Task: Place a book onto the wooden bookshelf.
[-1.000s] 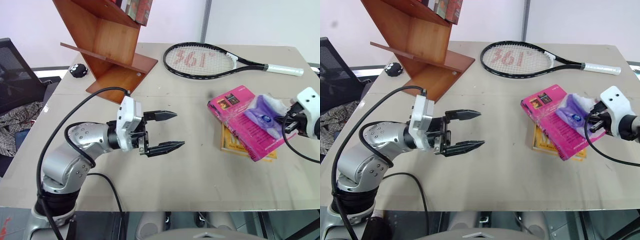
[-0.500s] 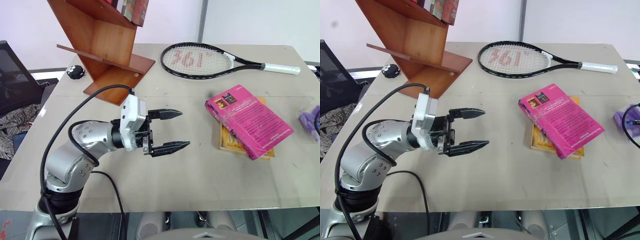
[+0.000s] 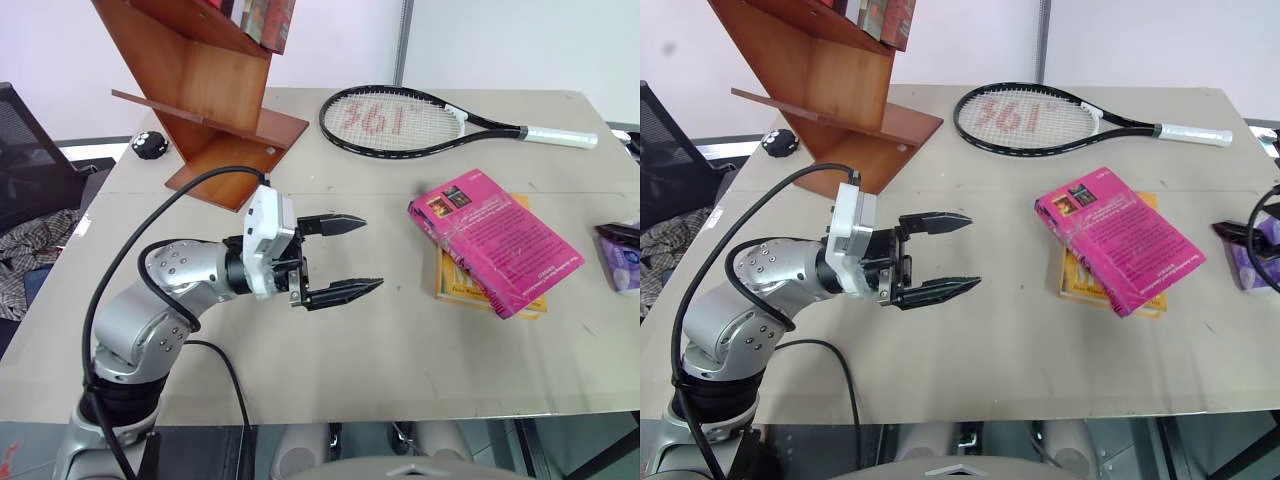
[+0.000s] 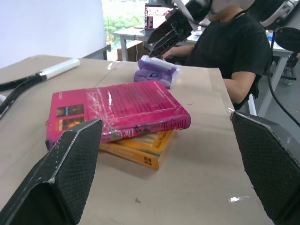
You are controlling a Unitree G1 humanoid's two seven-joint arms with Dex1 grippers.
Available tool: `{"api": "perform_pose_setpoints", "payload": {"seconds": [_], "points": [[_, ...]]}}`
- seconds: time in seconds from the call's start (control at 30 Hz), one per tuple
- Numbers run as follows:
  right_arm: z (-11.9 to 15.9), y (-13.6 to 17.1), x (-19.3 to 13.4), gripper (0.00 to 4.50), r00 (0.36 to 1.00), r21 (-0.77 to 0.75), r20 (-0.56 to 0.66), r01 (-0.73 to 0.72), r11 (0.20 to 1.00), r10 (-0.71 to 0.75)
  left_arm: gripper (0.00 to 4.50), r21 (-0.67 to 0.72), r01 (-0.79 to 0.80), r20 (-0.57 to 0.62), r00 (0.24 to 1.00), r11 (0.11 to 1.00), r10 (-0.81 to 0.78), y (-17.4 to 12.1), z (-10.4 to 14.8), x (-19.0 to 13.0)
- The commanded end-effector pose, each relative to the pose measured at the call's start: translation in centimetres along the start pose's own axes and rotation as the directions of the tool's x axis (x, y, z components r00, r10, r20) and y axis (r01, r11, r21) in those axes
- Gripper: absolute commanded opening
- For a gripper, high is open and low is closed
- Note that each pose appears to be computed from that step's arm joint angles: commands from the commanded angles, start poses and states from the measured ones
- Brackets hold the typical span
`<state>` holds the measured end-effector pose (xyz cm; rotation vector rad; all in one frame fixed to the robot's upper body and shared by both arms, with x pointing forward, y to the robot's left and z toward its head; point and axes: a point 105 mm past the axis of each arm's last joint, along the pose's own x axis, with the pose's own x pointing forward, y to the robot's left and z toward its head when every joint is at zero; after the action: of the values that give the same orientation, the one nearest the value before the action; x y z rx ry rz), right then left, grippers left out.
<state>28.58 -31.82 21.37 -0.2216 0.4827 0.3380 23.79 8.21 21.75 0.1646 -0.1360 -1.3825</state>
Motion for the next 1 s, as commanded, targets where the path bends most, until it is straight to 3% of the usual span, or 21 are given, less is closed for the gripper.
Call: {"api": "perform_pose_setpoints", "payload": {"seconds": [0.03,0.2,0.23,0.33,0.37,0.43,0.47,0.57,0.6,0.8,1.0], "points": [[0.0,1.0,2.4,4.46,0.998,0.023,-0.007,-0.066,0.998,0.066,4.5,0.023,0.031,0.013,0.999,0.999,-0.032,-0.4,0.7,0.1],[-0.1,0.6,5.7,4.46,0.995,0.047,-0.036,-0.094,0.994,0.096,4.5,0.028,0.014,-0.009,1.0,1.0,-0.014,-0.7,0.5,-0.5],[-0.1,0.4,6.0,4.23,0.995,0.044,-0.041,-0.091,0.995,0.092,4.5,0.028,0.005,-0.011,1.0,1.0,-0.004,-0.8,0.5,-0.6],[0.3,0.3,6.3,3.05,0.993,0.041,-0.035,-0.112,0.993,0.114,4.5,0.028,-0.02,-0.015,1.0,0.999,0.02,-1.1,0.4,-0.8],[0.8,0.5,6.2,2.86,0.991,0.053,-0.018,-0.132,0.99,0.133,4.5,0.027,-0.027,-0.016,1.0,0.999,0.027,-1.2,0.4,-0.9],[1.7,0.6,5.9,1.94,0.988,0.07,0.018,-0.156,0.985,0.156,4.5,0.021,-0.044,-0.014,0.999,0.999,0.045,-1.3,0.3,-1.0],[1.9,0.5,5.7,1.66,0.988,0.067,0.02,-0.153,0.986,0.152,4.5,0.019,-0.05,-0.014,0.999,0.999,0.05,-1.4,0.2,-1.1],[1.8,-0.4,5.9,0.21,0.994,0.049,0.005,-0.109,0.993,0.108,4.5,0.018,-0.051,-0.013,0.999,0.999,0.051,-1.6,0.0,-1.3],[1.7,-0.9,6.1,0.04,0.997,0.034,-0.001,-0.073,0.997,0.073,4.5,0.019,-0.045,-0.01,0.999,0.999,0.045,-1.7,0.0,-1.4],[0.6,-2.9,7.7,0.04,0.995,-0.081,-0.074,0.057,0.995,-0.063,4.5,0.022,-0.03,0.002,1.0,0.999,0.03,-1.7,0.4,-2.0],[-0.9,-1.6,9.5,0.04,0.989,-0.087,-0.144,-0.043,0.995,0.03,4.5,0.017,-0.032,0.014,0.999,0.999,0.031,-1.6,0.7,-2.1]]}}
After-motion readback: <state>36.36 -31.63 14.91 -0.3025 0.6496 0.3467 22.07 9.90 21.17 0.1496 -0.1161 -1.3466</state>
